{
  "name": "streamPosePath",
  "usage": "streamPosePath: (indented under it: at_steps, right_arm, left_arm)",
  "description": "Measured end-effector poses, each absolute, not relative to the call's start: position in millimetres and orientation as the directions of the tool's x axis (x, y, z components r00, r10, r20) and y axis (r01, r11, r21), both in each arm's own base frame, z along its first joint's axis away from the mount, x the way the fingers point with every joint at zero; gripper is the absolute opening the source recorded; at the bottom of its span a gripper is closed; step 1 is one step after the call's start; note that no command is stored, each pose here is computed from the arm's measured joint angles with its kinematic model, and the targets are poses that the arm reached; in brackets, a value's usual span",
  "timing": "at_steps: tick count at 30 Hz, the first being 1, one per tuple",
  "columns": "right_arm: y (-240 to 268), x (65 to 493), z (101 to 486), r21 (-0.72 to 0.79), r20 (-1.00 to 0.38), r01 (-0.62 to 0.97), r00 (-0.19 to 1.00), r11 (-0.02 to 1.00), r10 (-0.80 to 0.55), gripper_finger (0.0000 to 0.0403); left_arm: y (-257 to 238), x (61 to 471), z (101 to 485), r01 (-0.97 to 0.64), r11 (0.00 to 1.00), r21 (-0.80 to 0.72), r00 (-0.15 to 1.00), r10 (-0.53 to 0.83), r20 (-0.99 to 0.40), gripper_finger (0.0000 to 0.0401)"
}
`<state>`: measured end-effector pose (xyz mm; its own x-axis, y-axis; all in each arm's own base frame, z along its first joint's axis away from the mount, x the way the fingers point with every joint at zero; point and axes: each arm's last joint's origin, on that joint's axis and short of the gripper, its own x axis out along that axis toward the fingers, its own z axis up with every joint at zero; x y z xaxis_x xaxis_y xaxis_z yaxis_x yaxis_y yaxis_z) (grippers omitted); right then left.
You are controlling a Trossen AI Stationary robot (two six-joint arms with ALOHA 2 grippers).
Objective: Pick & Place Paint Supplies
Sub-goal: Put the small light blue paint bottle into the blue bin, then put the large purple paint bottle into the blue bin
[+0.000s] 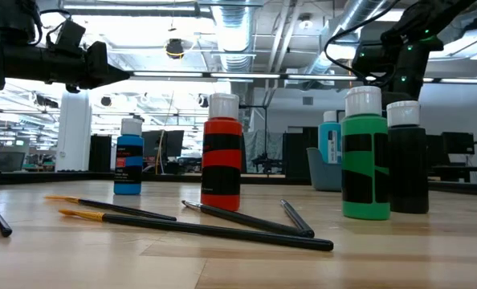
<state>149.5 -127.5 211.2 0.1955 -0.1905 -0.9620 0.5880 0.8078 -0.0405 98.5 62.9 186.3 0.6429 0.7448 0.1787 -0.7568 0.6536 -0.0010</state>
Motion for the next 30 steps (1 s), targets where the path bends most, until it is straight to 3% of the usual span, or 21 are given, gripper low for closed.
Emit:
streamPosePath:
  at_steps: [5, 15, 24, 30]
  right_arm:
    - [-127.3, 149.5, 210.9, -0.042, -0.963, 0.585, 0.194, 0.810, -0.189, 0.0131]
    - [-127.2, 149.2, 214.9, -0.041, -0.967, 0.581, 0.181, 0.813, -0.178, 0.0212]
    - [-132.5, 159.0, 272.3, -0.043, -0.940, 0.588, 0.249, 0.808, -0.232, 0.0220]
    - [-121.6, 182.5, 323.9, 0.002, -0.847, 0.551, 0.444, 0.835, -0.291, 0.0216]
  left_arm:
    - [62.9, 98.4, 186.3, -0.757, 0.654, -0.001, 0.643, 0.745, 0.179, 0.0008]
    - [62.9, 98.5, 186.3, -0.756, 0.654, 0.000, 0.644, 0.744, 0.179, 0.0008]
    - [62.8, 98.5, 186.2, -0.754, 0.657, 0.000, 0.646, 0.742, 0.179, 0.0008]
    - [62.9, 98.5, 186.3, -0.754, 0.657, 0.000, 0.646, 0.742, 0.179, 0.0008]
